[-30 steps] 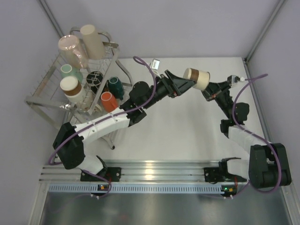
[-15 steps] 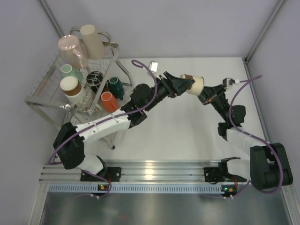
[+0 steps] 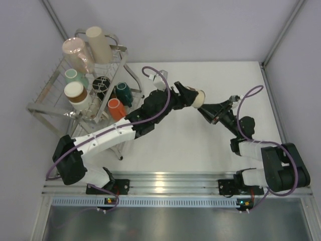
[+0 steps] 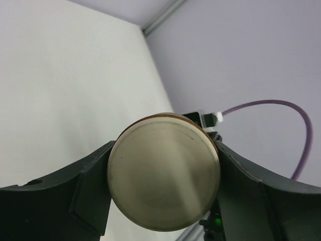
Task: Load the cups into the dish rack
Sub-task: Pass the cup from the right arm to the left, then place the cup upside down on the dish rack
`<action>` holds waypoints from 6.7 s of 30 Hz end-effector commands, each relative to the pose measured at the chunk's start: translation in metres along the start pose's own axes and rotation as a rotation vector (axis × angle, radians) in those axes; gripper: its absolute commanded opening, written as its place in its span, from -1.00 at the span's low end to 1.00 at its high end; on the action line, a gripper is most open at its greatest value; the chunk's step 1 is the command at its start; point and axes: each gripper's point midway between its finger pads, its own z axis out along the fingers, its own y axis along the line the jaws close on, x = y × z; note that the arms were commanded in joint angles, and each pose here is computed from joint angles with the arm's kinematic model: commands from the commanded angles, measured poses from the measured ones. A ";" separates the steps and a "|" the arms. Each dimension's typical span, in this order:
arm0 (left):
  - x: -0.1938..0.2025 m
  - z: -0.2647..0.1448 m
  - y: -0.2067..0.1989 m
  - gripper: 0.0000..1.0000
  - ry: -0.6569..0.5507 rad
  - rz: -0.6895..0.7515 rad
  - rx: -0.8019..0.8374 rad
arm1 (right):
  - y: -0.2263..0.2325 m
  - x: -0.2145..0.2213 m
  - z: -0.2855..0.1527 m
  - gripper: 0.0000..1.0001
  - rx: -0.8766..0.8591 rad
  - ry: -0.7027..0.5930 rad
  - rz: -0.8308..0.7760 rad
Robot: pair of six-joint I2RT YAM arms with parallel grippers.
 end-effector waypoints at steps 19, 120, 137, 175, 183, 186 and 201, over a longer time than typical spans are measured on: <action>-0.038 -0.168 0.204 -1.00 -0.154 0.236 -1.120 | 0.022 0.030 -0.026 -0.08 -0.205 0.100 -0.264; -0.061 -0.242 0.309 -0.64 -0.215 0.265 -1.608 | 0.015 0.034 -0.034 -0.06 -0.019 0.156 -0.532; -0.061 -0.236 0.308 0.16 -0.197 0.259 -1.606 | 0.011 0.033 -0.033 -0.06 -0.008 0.161 -0.530; -0.086 -0.205 0.288 0.96 -0.050 0.481 -1.584 | 0.016 0.029 -0.037 -0.05 0.028 0.166 -0.571; -0.088 -0.185 0.280 0.96 -0.012 0.501 -1.559 | 0.018 0.024 -0.039 -0.05 0.068 0.159 -0.607; -0.081 -0.171 0.279 0.96 0.043 0.529 -1.546 | 0.014 0.022 -0.039 -0.05 0.077 0.152 -0.602; 0.002 -0.059 0.187 0.96 0.283 0.657 -1.167 | 0.005 0.009 -0.047 -0.03 0.236 0.125 -0.633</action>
